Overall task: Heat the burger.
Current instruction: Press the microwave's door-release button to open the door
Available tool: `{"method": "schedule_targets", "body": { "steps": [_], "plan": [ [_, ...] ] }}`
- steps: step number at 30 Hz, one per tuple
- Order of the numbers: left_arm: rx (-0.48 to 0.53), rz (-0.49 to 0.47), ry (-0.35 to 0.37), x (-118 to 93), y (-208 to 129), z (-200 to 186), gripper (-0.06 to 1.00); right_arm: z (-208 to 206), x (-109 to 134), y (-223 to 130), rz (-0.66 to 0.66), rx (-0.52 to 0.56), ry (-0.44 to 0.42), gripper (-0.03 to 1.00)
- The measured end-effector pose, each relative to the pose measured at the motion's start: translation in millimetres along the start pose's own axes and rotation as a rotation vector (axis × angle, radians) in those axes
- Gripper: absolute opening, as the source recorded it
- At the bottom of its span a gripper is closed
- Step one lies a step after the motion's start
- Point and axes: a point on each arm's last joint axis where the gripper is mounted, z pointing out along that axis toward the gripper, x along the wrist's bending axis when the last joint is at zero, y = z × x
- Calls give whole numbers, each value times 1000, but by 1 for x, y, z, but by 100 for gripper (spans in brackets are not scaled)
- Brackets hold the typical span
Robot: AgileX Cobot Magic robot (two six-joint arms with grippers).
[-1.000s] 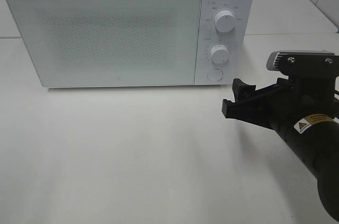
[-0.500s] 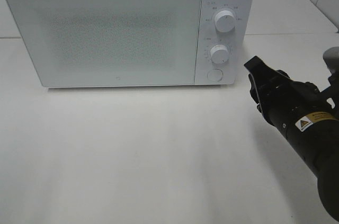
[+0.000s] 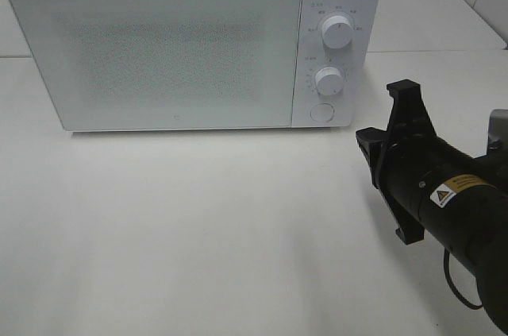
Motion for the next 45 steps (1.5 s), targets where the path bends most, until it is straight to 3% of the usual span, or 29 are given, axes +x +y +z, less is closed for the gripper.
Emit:
{"method": "schedule_targets", "body": {
  "steps": [27,45],
  "plan": [
    [0,0,0,0,0,0,99,45,-11,-29,60,-20,-64,1],
    [0,1,2,0,0,0,99,93,-6,-25,119,-69,-96,1]
  ]
}}
